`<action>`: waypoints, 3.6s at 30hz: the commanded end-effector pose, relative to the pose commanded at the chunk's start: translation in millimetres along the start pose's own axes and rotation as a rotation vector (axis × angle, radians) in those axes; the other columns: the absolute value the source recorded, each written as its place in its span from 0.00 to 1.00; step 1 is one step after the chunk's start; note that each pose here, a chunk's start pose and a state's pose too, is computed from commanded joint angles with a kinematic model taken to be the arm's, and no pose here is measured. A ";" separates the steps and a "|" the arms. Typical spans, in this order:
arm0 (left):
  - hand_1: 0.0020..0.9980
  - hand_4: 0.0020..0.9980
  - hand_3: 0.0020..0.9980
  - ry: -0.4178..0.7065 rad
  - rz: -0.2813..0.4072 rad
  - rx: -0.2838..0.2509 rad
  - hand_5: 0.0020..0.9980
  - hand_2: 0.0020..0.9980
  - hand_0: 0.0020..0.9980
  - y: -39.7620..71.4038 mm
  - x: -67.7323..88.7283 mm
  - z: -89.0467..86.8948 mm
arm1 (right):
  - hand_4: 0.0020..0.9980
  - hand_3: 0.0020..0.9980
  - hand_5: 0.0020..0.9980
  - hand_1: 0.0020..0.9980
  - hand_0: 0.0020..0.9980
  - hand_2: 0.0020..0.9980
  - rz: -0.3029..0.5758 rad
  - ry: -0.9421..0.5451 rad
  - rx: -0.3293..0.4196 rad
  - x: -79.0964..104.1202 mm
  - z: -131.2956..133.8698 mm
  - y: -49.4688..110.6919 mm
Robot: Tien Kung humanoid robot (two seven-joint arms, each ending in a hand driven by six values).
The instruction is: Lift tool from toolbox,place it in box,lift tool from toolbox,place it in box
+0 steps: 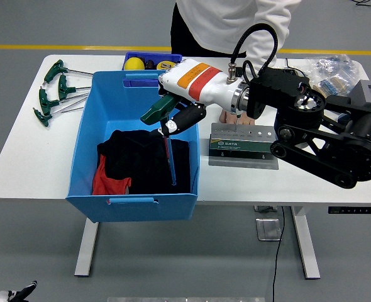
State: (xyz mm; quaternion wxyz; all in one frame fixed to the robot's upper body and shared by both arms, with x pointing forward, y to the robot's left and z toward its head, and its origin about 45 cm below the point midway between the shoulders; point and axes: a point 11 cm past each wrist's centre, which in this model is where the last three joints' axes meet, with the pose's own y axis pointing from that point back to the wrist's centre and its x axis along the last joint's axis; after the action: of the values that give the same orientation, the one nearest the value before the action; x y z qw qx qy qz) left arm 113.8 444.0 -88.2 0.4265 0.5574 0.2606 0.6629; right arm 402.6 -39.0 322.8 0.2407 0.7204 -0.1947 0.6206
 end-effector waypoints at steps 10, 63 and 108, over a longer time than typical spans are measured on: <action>0.52 0.76 0.70 0.003 -0.002 -0.004 0.69 0.67 0.61 0.0 -0.4 1.4 | 1.00 0.00 0.81 0.00 0.00 0.00 -0.067 -0.005 -0.003 -20.0 -3.3 -9.8; 0.50 0.76 0.70 -0.002 0.005 -0.020 0.70 0.67 0.58 -1.0 3.0 14.7 | 1.00 0.69 0.81 0.70 0.74 0.73 -0.027 0.138 -0.252 -1.6 105.7 2.2; 0.50 0.75 0.69 -0.018 0.012 -0.046 0.69 0.66 0.58 -1.4 5.4 29.4 | 1.00 0.55 0.87 0.60 0.73 0.61 -0.380 0.115 -0.439 -93.8 146.3 15.7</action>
State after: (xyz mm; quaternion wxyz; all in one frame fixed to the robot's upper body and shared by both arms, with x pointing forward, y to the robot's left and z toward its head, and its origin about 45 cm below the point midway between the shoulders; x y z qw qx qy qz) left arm 142.3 445.5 -79.4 0.4373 0.5550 0.2382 0.6664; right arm 496.2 -139.6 215.1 0.5134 0.6384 -0.1721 0.5471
